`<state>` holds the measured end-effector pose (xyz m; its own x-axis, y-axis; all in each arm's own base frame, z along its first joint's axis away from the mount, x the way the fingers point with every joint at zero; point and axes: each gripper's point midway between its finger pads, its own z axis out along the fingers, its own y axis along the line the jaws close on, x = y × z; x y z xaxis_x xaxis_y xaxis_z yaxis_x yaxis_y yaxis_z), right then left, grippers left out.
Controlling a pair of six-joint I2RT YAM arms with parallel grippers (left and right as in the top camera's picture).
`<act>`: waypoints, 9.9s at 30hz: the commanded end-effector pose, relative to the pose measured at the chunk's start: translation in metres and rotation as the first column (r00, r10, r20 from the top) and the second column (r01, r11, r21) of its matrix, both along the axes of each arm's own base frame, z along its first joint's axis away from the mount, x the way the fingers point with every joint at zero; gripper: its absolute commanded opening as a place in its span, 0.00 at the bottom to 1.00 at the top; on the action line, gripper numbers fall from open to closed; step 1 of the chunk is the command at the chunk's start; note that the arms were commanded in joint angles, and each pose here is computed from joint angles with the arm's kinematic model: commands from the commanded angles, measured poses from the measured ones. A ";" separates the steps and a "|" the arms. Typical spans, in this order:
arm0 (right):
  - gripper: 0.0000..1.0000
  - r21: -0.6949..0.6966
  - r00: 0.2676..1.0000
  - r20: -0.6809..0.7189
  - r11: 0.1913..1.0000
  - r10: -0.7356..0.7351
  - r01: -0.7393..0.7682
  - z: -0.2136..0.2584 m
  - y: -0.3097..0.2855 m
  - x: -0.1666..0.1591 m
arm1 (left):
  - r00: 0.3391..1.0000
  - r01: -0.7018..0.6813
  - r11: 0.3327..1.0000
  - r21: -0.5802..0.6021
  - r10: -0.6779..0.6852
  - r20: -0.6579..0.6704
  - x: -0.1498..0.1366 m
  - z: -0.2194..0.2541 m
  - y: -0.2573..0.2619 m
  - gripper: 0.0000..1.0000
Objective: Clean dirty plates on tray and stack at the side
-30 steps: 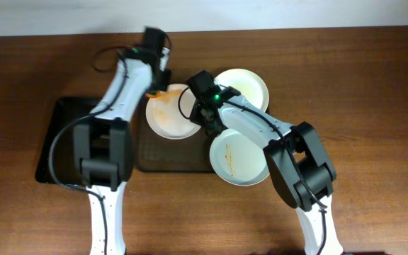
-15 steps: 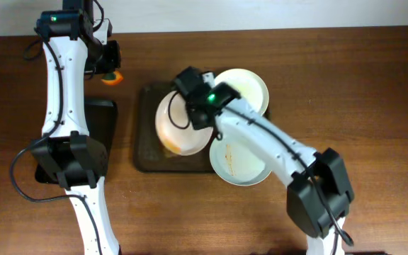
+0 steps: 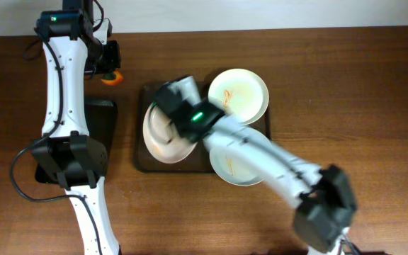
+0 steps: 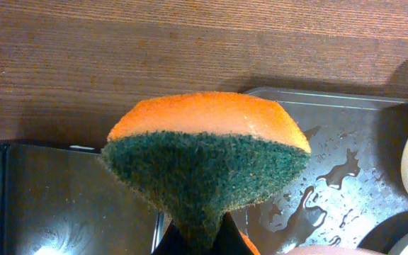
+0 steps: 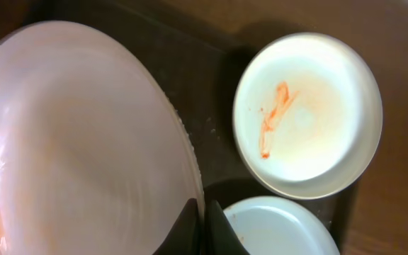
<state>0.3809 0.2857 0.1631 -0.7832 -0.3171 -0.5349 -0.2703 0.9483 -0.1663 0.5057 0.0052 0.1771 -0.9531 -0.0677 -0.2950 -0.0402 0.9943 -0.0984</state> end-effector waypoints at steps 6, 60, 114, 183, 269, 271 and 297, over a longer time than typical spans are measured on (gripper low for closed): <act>0.04 0.249 0.836 -0.275 0.805 -0.475 0.539 0.045 -0.279 0.028 | 1.000 -0.015 1.000 -0.013 0.015 0.020 0.001 0.008 0.001 0.00; 0.54 0.495 0.862 -0.450 0.739 -0.233 0.457 -0.157 -0.011 -0.034 | 1.000 0.003 0.999 -0.040 -0.004 -0.023 -0.002 -0.011 -0.009 0.00; 0.60 0.567 0.918 -0.396 0.794 0.030 0.219 -0.138 -0.003 0.011 | 0.893 0.285 0.956 -0.065 -0.289 -0.345 -0.083 -0.199 -0.087 0.00; 0.04 0.402 0.817 -0.568 0.833 -0.099 0.381 -0.179 -0.018 -0.005 | 0.792 0.221 0.954 0.202 -0.055 -0.608 -0.196 -0.262 -0.078 0.00; 0.17 0.153 0.516 -0.505 0.516 -0.692 0.843 -0.091 -0.393 -0.055 | 1.000 0.002 0.999 -0.034 -0.002 -0.004 0.008 -0.022 -0.082 0.00; 0.53 0.169 0.559 -0.485 0.555 -0.673 0.814 -0.093 -0.381 -0.045 | 1.000 0.002 0.999 -0.034 -0.002 -0.005 0.008 -0.023 -0.082 0.00; 0.31 0.247 0.657 -0.716 0.795 -0.236 0.554 -0.158 -0.084 -0.038 | 1.000 0.001 0.999 -0.033 -0.002 -0.013 0.006 -0.023 -0.081 0.00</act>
